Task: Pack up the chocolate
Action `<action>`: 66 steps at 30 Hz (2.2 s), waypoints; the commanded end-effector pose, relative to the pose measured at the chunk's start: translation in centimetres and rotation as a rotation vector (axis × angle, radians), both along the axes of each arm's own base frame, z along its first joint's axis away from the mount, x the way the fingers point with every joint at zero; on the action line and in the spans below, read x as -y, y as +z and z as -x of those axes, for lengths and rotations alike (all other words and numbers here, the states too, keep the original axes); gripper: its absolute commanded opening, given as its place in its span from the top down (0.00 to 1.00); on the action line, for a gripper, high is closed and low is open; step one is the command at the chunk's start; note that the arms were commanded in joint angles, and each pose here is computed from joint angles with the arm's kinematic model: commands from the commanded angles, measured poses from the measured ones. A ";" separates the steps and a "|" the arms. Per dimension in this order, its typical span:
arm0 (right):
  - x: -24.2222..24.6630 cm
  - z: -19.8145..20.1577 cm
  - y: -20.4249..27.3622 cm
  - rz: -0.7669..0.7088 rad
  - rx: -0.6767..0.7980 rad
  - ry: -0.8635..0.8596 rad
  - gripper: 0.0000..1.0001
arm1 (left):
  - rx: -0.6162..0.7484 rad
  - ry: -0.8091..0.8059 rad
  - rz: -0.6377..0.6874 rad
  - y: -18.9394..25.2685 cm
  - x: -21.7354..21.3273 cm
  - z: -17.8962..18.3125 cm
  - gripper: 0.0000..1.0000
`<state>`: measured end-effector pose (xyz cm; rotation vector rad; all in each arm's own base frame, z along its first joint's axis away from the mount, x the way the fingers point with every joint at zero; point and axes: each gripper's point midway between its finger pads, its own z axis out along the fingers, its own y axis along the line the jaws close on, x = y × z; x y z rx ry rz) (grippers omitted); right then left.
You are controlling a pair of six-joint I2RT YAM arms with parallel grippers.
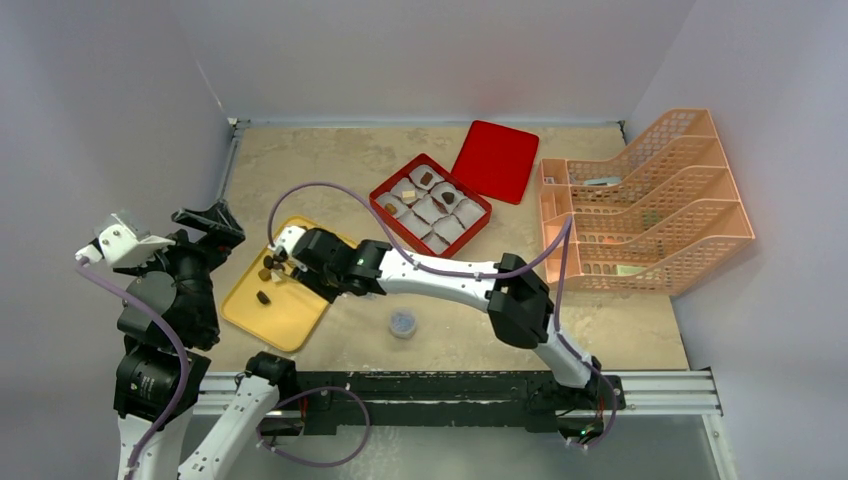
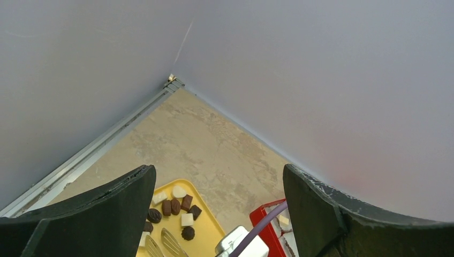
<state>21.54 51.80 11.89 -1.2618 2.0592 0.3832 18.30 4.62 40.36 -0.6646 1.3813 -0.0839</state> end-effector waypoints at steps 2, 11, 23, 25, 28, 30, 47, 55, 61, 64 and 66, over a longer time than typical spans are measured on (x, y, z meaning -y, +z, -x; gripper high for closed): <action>-2.8 0.1 3.2 -0.080 0.067 0.043 0.55 | 0.052 0.022 0.019 1.6 -0.5 0.6 0.12; -3.4 -0.2 1.9 -0.018 0.099 0.025 0.54 | 0.054 0.025 0.019 1.7 -0.5 0.5 0.12; -4.4 -0.2 0.9 0.020 0.150 0.037 0.57 | 0.051 0.021 0.024 1.4 -0.4 0.5 0.12; -4.4 -0.1 0.8 0.029 0.157 0.037 0.59 | 0.051 0.020 0.024 1.4 -0.4 0.5 0.12; -4.1 -0.4 0.8 0.045 0.177 0.032 0.62 | 0.049 0.020 0.025 1.2 -0.4 0.5 0.12; -3.8 -0.7 0.9 0.054 0.195 0.022 0.65 | 0.047 0.020 0.026 1.1 -0.4 0.5 0.12; -1.6 0.1 3.6 -0.010 0.153 -0.046 0.73 | 0.011 0.015 0.025 -0.7 0.0 -0.5 0.12; 0.6 -0.9 4.7 -0.022 0.150 -0.114 0.74 | -0.010 0.009 0.021 -1.7 0.3 -1.1 0.12; 3.4 -3.4 7.1 -0.051 0.158 -0.195 0.75 | -0.039 0.002 0.014 -2.8 0.6 -1.8 0.12; 5.5 -5.1 8.5 -0.078 0.148 -0.249 0.75 | -0.048 0.006 0.009 -3.1 0.6 -2.0 0.12; 7.1 -6.3 9.3 -0.089 0.151 -0.284 0.75 | -0.049 0.007 0.006 -3.1 0.6 -2.1 0.12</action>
